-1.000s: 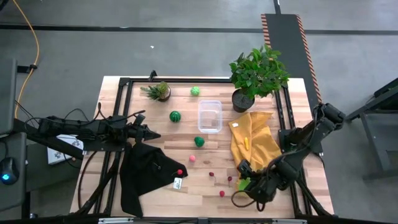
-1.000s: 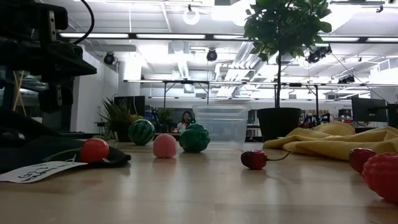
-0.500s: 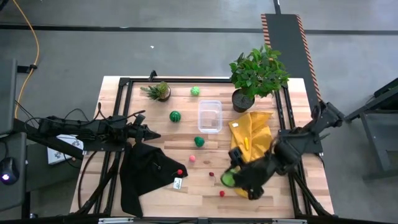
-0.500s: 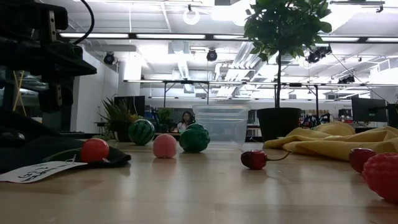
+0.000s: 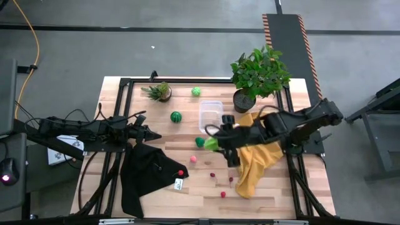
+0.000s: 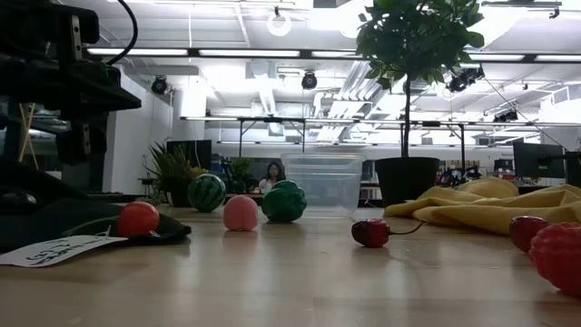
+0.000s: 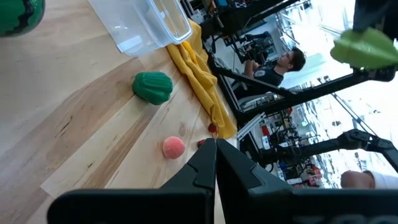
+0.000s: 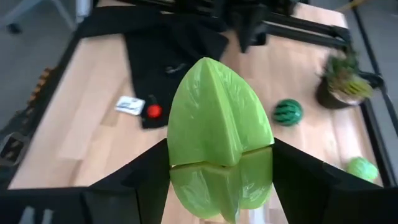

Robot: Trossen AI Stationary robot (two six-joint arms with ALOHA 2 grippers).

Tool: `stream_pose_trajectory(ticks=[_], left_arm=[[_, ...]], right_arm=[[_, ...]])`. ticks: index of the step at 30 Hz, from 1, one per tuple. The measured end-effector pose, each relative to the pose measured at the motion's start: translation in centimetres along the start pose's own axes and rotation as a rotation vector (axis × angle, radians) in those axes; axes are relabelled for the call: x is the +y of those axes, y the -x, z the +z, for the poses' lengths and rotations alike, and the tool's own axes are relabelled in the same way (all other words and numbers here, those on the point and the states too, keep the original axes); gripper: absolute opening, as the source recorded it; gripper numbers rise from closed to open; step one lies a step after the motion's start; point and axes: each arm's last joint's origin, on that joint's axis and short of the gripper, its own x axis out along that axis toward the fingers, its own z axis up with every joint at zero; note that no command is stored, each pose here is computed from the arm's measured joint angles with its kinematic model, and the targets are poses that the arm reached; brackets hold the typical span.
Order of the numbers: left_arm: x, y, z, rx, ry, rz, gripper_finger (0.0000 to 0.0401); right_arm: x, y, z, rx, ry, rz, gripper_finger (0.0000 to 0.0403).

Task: Pick and placing Produce into tupperware
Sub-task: Put the starfruit into the transparent bin

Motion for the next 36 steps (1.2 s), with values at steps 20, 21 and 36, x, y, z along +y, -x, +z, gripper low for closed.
stream_pose_trajectory(ticks=[20,21,36], left_arm=[[0.0,0.0,0.0,0.0,0.0,0.0,0.0001],[0.0,0.0,0.0,0.0,0.0,0.0,0.0001],[0.0,0.0,0.0,0.0,0.0,0.0,0.0001]], right_arm=[[-0.6,-6.1,-1.8,0.236,0.091,-0.352,0.0227],[-0.6,-6.5,-1.9,0.244,0.097,-0.368,0.0227],[-1.8,-11.6,-3.7,0.37,-0.041,-0.461,0.0227]])
